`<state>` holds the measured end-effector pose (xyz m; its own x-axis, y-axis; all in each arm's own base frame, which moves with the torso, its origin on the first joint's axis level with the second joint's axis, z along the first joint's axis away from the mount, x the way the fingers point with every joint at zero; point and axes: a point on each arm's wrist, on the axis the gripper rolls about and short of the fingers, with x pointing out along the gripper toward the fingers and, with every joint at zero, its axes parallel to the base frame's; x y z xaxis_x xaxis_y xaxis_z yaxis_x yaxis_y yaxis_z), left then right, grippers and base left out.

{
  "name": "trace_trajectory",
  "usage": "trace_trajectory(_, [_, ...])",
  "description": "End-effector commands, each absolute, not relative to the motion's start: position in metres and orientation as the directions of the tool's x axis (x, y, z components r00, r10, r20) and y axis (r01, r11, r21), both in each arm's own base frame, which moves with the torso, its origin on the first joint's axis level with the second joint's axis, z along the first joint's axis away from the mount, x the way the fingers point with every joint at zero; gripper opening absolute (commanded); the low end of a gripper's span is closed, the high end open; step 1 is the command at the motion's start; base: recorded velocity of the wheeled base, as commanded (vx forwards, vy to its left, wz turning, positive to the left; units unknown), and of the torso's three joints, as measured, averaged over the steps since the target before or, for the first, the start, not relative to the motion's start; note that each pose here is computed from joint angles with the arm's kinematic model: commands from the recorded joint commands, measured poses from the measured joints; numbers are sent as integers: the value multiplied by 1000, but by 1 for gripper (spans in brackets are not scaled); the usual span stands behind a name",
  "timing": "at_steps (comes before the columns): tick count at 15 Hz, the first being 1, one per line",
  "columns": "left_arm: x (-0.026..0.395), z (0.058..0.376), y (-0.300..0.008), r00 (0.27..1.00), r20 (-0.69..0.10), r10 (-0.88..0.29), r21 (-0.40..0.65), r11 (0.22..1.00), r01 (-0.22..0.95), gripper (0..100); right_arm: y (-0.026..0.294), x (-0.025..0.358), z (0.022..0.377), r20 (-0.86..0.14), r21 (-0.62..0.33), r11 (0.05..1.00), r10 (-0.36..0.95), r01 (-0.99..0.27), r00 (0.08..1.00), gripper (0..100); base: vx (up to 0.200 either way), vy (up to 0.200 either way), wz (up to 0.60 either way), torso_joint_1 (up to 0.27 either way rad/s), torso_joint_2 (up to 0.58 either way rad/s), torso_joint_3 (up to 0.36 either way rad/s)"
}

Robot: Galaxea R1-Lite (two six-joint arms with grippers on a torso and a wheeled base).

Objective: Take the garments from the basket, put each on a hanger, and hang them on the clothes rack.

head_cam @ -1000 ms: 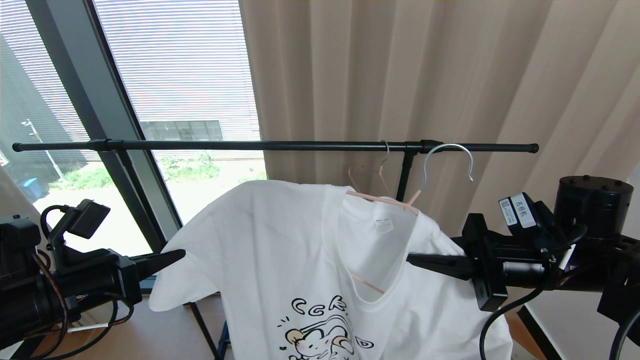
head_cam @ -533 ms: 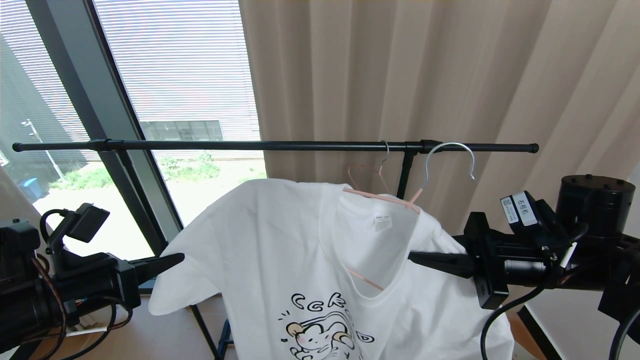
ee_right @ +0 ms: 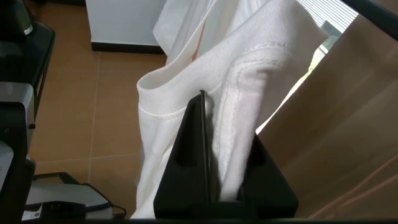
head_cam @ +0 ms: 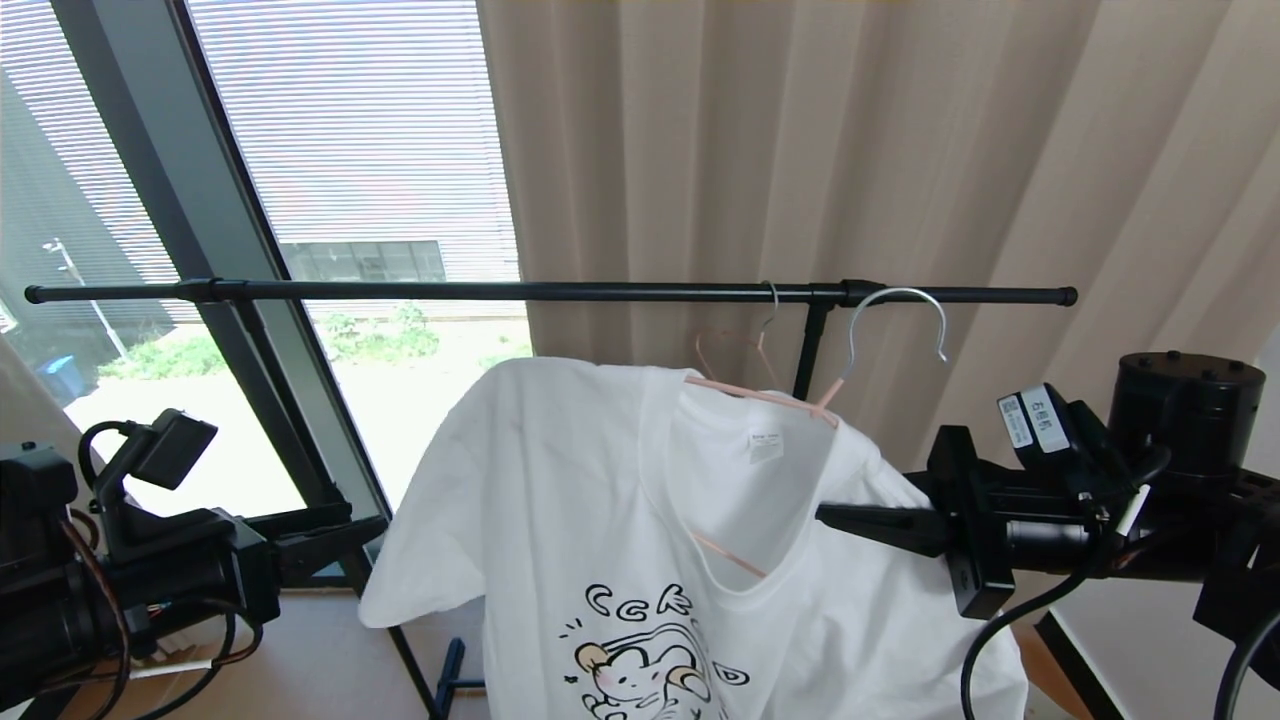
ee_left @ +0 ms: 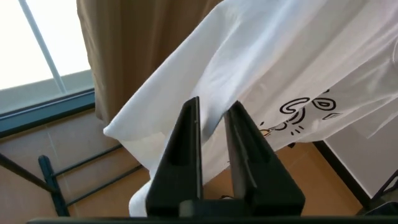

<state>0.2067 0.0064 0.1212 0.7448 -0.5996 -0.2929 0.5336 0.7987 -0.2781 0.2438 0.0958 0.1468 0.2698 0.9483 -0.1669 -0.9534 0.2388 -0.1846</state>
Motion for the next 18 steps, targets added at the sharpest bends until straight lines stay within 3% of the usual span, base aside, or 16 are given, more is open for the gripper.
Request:
trace_trajectory(1, [202, 127, 5, 747, -271, -607, -294, 791, 536, 100, 96, 244, 145, -171, -180, 239, 948, -954, 269, 0, 0, 0, 0, 0, 0, 0])
trace_trajectory(3, [194, 148, 0, 723, -191, -663, -367, 732, 574, 100, 106, 246, 132, -200, -144, 206, 952, -968, 233, 0, 0, 0, 0, 0, 0, 0])
trace_trajectory(8, [211, 199, -16, 678, -91, -730, -305, 668, 678, 100, 122, 248, 107, -250, -115, 139, 954, -983, 165, 0, 0, 0, 0, 0, 0, 0])
trace_trajectory(11, [216, 229, -34, 639, -150, -755, -286, 651, 703, 100, 128, 243, 100, -265, -127, 103, 955, -986, 134, 0, 0, 0, 0, 0, 0, 0])
trace_trajectory(14, [215, 232, -50, 590, -196, -783, -142, 618, 773, 100, 135, 234, 99, -271, -127, 62, 958, -990, 95, 0, 0, 0, 0, 0, 0, 0])
trace_trajectory(18, [224, 209, -72, 494, -281, -823, 95, 488, 868, 100, 136, 233, 98, -272, -139, 55, 958, -989, 92, 0, 0, 0, 0, 0, 0, 0])
